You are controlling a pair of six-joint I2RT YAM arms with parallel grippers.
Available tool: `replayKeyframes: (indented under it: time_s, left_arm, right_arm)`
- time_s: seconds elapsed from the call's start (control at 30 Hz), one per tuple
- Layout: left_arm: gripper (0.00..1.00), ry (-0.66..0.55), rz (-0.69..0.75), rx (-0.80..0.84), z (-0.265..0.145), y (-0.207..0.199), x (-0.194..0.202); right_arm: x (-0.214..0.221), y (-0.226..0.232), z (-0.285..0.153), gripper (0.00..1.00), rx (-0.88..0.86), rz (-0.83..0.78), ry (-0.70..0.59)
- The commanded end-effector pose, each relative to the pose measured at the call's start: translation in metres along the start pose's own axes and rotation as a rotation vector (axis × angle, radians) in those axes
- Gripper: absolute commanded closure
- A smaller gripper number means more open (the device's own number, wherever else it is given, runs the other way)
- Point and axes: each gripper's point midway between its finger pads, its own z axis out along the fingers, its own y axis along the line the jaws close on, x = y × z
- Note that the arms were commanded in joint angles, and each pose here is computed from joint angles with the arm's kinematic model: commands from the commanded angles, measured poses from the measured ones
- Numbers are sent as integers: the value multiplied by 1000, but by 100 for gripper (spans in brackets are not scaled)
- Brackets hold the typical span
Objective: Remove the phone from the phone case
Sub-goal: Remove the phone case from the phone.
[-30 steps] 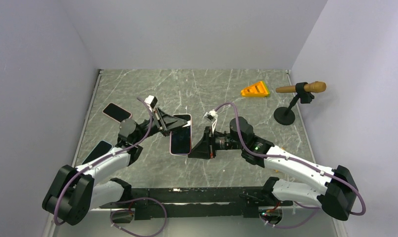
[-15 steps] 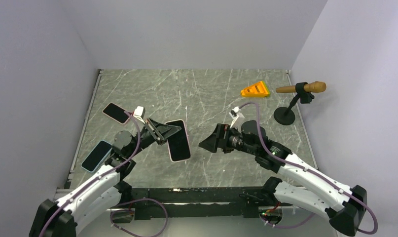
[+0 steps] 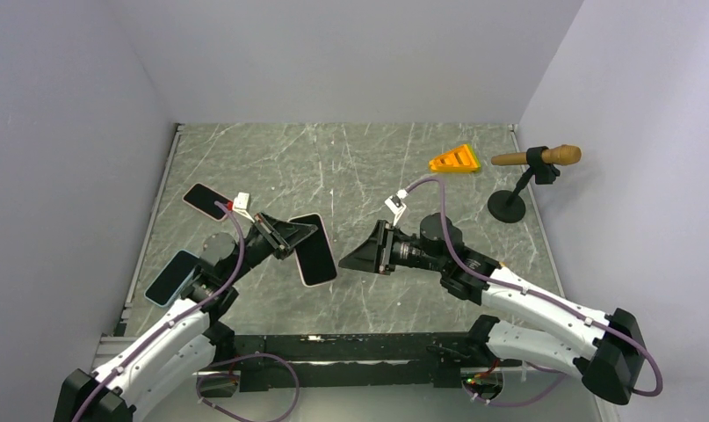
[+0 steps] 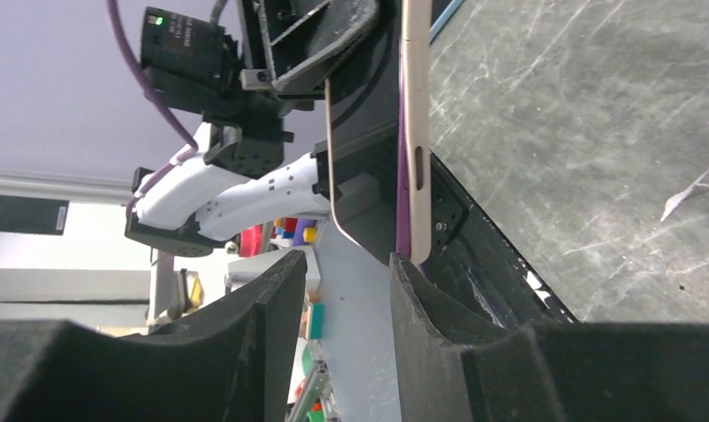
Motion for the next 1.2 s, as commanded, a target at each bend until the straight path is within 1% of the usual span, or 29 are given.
replayKeyframes:
  time_s: [0.0,0.13,0.27,0.53,0.83,1.07,1.17]
  left_arm:
    - [100,-24,-43,146,-2,-31,-7]
    - [100,-10,-70,166,-1,-30,-4]
    - [100,-6,-81,184,-1,-32,-4]
    - [100,-14,-70,184,-3,-37,-6]
    - [100,-7,-68,197,0,-42,-7]
    - [100,-15,-42,172,0,-40,-8]
    - [100,-23,-36,165,0,-39,-10]
  right_arm:
    - [0,16,4,57,-86,5,4]
    - [6,13,9,60,-103,14,22]
    - [5,7,13,67,-68,11,24]
    - [8,-6,14,66,-18,17,24]
    - [10,4,19,67,-63,12,49]
    - [8,4,13,67,-15,-16,28]
    - [10,8,9,67,-29,-15,30]
